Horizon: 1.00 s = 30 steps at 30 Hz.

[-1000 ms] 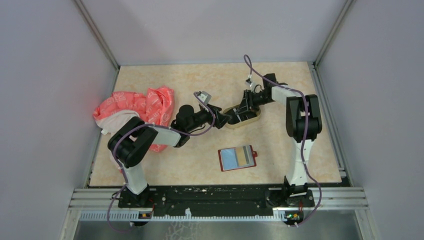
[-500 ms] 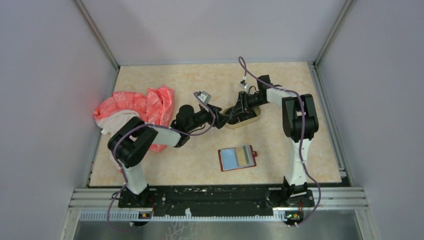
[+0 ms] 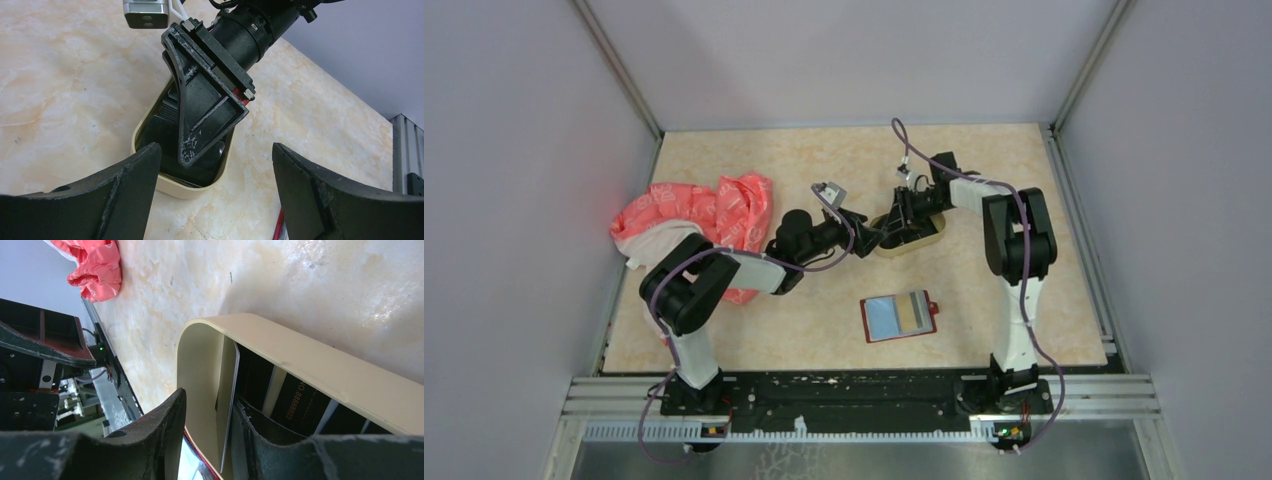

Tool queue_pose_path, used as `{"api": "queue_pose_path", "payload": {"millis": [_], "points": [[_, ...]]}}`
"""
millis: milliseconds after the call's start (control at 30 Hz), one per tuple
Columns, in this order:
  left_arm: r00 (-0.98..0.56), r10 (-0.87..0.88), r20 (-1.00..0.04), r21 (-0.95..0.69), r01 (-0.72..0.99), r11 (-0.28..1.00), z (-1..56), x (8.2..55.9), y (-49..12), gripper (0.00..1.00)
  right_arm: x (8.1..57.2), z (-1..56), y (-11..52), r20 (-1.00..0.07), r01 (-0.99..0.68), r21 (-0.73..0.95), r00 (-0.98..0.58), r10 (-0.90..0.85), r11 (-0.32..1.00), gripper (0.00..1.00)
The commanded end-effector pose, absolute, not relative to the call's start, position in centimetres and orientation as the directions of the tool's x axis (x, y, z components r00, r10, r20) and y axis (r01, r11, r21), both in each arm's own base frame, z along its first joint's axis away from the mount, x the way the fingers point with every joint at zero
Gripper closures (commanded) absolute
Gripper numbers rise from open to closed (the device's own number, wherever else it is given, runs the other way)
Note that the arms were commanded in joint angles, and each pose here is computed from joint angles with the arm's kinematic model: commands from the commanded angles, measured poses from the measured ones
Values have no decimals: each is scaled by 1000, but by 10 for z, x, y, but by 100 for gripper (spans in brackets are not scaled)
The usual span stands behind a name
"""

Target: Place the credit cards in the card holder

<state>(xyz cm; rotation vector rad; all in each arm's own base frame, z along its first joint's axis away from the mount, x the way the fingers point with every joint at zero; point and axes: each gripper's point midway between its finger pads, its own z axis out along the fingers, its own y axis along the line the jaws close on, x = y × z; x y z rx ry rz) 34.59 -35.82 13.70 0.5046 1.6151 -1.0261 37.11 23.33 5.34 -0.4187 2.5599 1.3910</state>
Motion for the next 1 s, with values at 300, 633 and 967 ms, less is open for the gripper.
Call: {"api": "queue_pose_path", "payload": {"millis": [300,633,967], "points": [[-298,-198,-934,-357,774,523,143,351,-361,13,377,74,239,-366,-400,785,-915,-168,474,66],[-298,-197,-934,-357,773,524,142,352,-361,13,378,86,233,-367,-392,809,-919,-143,438,67],[-297,-197,-934,-356,773,525,142,352,-361,13,385,91,216,-370,-374,813,-924,-100,447,69]]}}
